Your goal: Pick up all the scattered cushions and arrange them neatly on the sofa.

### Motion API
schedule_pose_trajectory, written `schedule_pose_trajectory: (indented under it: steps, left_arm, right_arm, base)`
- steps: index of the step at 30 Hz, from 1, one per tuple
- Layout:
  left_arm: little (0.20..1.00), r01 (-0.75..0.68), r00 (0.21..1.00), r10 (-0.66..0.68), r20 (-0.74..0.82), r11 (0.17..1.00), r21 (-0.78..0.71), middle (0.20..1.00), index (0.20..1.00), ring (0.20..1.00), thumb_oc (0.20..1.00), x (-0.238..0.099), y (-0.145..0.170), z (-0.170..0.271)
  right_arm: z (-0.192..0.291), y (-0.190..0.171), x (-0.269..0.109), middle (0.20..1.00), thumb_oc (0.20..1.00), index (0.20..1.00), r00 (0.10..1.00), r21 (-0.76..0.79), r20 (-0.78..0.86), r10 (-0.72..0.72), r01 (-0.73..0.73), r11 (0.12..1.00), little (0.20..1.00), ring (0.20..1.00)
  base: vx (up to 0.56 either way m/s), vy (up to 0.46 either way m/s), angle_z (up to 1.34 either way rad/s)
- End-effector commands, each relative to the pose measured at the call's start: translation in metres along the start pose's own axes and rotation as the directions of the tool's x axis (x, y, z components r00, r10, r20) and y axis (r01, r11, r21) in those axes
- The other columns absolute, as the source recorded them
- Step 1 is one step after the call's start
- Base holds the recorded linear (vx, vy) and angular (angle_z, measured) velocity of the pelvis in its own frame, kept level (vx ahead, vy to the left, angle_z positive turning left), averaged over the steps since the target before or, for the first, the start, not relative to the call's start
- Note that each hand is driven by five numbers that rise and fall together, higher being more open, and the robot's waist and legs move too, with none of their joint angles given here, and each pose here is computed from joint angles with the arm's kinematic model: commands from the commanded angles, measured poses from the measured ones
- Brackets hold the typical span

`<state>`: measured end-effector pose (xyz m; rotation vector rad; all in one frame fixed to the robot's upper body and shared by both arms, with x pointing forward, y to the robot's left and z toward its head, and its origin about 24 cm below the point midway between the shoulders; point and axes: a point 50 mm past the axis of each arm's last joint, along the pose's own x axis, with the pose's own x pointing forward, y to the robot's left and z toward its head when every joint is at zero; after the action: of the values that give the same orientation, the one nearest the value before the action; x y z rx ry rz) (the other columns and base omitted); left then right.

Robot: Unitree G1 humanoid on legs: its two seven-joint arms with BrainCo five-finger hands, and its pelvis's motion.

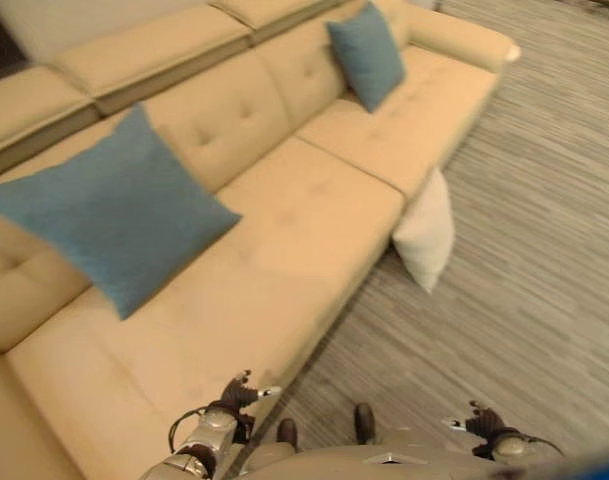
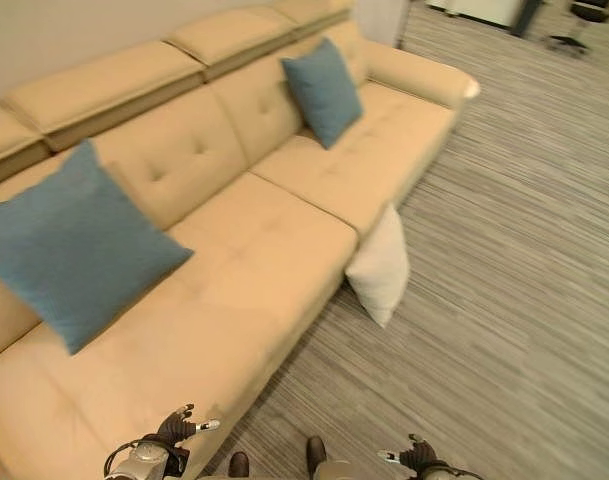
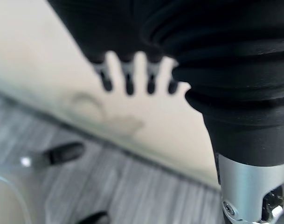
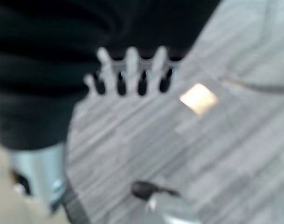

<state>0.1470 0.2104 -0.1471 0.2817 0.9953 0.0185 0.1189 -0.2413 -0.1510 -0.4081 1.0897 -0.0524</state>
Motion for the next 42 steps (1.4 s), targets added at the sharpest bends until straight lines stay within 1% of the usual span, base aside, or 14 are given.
schedule_pose_trajectory:
  steps: [1,4,5,8,10,11,13,20,23,29,30,34,38,42]
  left_arm:
    - [1.0,-0.042,0.999,0.04,0.037,0.997,0.067,1.0,1.0,1.0,1.0,0.002,0.016,0.007]
    - [1.0,-0.046,0.999,0.044,0.028,0.997,0.057,1.0,1.0,1.0,1.0,0.001,0.018,0.004]
    - [1.0,-0.044,0.999,0.043,0.02,0.998,0.045,1.0,1.0,1.0,1.0,0.0,0.017,0.0]
    - [1.0,-0.034,0.999,0.034,-0.002,0.999,0.039,1.0,1.0,1.0,1.0,-0.001,0.014,-0.006]
    - [1.0,-0.026,1.0,0.026,0.0,0.999,0.033,1.0,1.0,1.0,1.0,-0.001,0.009,-0.004]
    - [1.0,0.003,1.0,-0.003,0.005,0.999,0.044,1.0,1.0,1.0,1.0,0.0,0.0,-0.003]
    - [1.0,0.008,1.0,-0.008,0.011,0.999,0.034,1.0,1.0,1.0,1.0,0.0,-0.005,0.0]
    - [1.0,0.012,1.0,-0.012,0.004,1.0,0.024,1.0,1.0,1.0,1.0,0.0,-0.01,-0.001]
    - [1.0,0.014,1.0,-0.014,0.004,1.0,0.006,1.0,1.0,1.0,1.0,0.0,-0.011,0.0]
    - [1.0,0.012,1.0,-0.012,0.002,1.0,0.005,1.0,1.0,1.0,1.0,-0.001,-0.01,-0.002]
    - [1.0,0.013,1.0,-0.013,0.02,1.0,0.003,1.0,1.0,1.0,1.0,0.0,-0.01,0.002]
    - [1.0,0.009,0.999,-0.01,0.052,1.0,0.007,1.0,1.0,1.0,1.0,0.002,-0.008,0.012]
    - [1.0,0.003,0.996,-0.001,0.093,1.0,-0.019,1.0,1.0,1.0,1.0,0.003,-0.005,0.024]
    - [1.0,0.012,0.996,-0.011,0.09,1.0,-0.002,1.0,1.0,1.0,1.0,0.004,-0.008,0.024]
  right_arm:
    - [0.0,-0.004,0.0,1.0,1.0,1.0,1.0,-0.043,0.008,-0.015,0.016,0.999,1.0,1.0]
    - [-0.005,-0.003,-0.001,1.0,1.0,1.0,1.0,-0.044,-0.001,-0.012,0.012,0.999,1.0,1.0]
    - [-0.013,-0.003,-0.003,1.0,1.0,1.0,1.0,-0.02,-0.028,-0.014,0.013,1.0,1.0,1.0]
    - [-0.018,-0.001,-0.004,1.0,1.0,1.0,0.999,-0.035,-0.042,-0.005,0.004,0.999,1.0,1.0]
    - [-0.019,0.001,-0.004,1.0,1.0,1.0,0.999,-0.015,-0.047,-0.01,0.01,1.0,1.0,1.0]
    - [-0.021,-0.003,-0.005,1.0,1.0,1.0,0.998,0.047,-0.049,-0.027,0.029,0.998,1.0,1.0]
    - [-0.024,-0.004,-0.005,1.0,1.0,1.0,0.998,0.065,-0.061,-0.034,0.038,0.997,1.0,1.0]
    - [-0.017,-0.01,-0.003,1.0,1.0,1.0,0.998,0.048,-0.037,-0.047,0.049,0.998,1.0,1.0]
    - [-0.01,-0.013,-0.002,1.0,1.0,1.0,0.998,0.069,-0.015,-0.056,0.057,0.996,1.0,1.0]
    - [-0.004,-0.009,-0.001,1.0,1.0,1.0,0.999,0.02,0.003,-0.034,0.034,0.999,1.0,1.0]
    - [0.002,-0.008,0.0,1.0,1.0,1.0,0.999,-0.001,0.019,-0.029,0.029,1.0,1.0,1.0]
    - [0.007,-0.01,0.002,1.0,1.0,1.0,0.999,-0.008,0.028,-0.036,0.036,0.999,1.0,1.0]
    - [0.009,-0.012,0.002,1.0,1.0,1.0,0.998,-0.005,0.028,-0.048,0.048,0.999,1.0,1.0]
    - [0.012,-0.013,0.003,1.0,1.0,1.0,0.998,-0.001,0.032,-0.051,0.051,0.999,1.0,1.0]
  base:
    - [-0.26,0.079,-1.2]
    - [-0.12,0.014,-1.04]
    - [-0.13,-0.087,-0.58]
    - [-0.12,-0.22,-1.15]
    - [0.0,-0.353,-1.13]
    - [0.0,-0.319,-0.62]
    - [0.02,-0.26,-0.2]
    - [0.09,-0.057,-0.45]
    - [0.19,0.002,-0.19]
    - [0.22,0.092,-0.46]
    - [0.17,0.103,-0.37]
    - [0.12,0.055,-0.41]
    - [0.19,-0.04,-0.25]
    - [0.27,-0.129,-0.07]
